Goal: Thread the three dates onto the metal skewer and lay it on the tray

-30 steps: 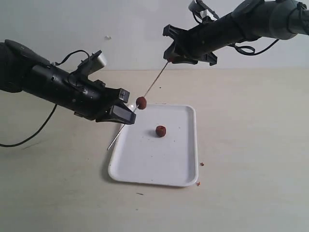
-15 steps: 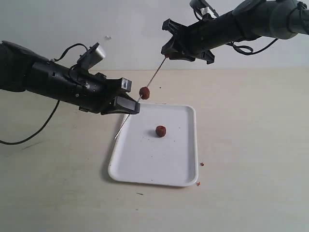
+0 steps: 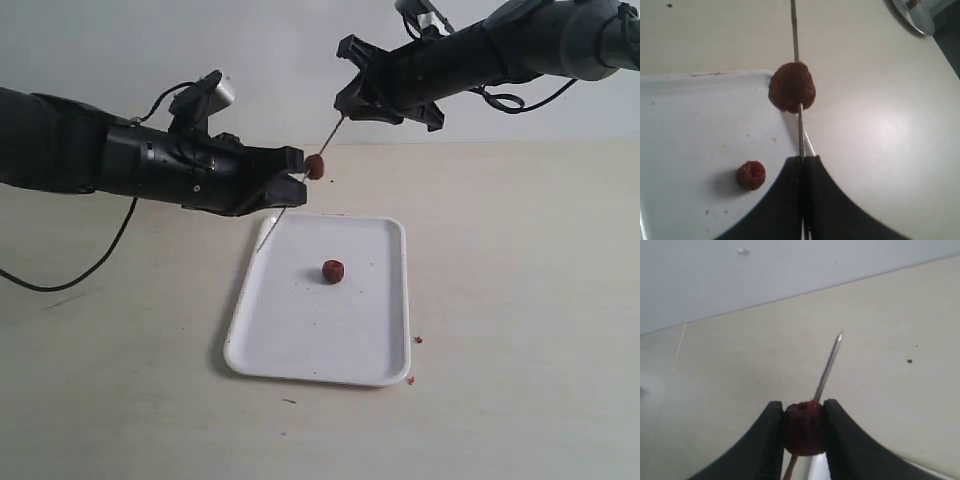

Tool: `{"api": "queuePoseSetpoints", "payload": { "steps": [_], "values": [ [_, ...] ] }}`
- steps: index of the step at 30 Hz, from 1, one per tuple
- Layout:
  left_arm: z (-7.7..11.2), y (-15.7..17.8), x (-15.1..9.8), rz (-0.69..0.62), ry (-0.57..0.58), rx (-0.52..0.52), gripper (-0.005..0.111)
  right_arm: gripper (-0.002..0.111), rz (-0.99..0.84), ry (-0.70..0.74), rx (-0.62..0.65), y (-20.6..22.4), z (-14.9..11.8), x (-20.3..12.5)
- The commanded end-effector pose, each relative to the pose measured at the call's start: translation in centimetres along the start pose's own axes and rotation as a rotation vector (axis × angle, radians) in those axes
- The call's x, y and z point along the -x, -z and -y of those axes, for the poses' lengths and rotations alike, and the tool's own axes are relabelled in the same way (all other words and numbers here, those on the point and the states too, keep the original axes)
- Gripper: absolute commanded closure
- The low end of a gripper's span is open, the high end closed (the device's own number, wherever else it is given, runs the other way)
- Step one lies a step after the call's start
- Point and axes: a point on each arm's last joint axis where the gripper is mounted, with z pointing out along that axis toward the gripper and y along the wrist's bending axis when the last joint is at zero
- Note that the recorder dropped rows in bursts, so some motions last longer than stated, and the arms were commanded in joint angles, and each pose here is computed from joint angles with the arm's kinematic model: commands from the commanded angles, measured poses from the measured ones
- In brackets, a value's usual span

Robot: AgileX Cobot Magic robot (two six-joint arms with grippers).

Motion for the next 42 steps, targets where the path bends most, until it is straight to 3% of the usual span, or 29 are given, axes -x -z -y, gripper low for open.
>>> {"api": "queuePoseSetpoints", "payload": {
  "steps": [1,8,13,22,32,42],
  "values": [
    [-0.1,0.2,0.9,0.082,0.015,0.043,0.107,0.081,-0.031,0.021,0.022,0.3,-0.5,-0.1],
    [0.2,0.0,1.5,0.104,-0.025,0.037,0.107,0.081,-0.081,0.027,0.058,0.3,-0.8,-0.6],
    [0.8,-1.9,1.5,0.089,-0.043,0.011,0.107,0.081,-0.111,0.028,0.089,0.4,-1.1,-0.8],
    [0.4,-2.9,2.0,0.099,-0.041,0.031,0.107,0.081,-0.123,0.048,0.095,0.4,-1.2,-1.0],
    [0.6,-2.9,2.3,0.105,-0.056,0.028,0.107,0.049,-0.116,0.076,0.064,0.4,-0.8,-0.9],
    [-0.6,-2.6,1.9,0.025,-0.116,0.101,0.107,0.040,-0.102,0.156,-0.031,2.2,0.6,0.3]
  ]
}}
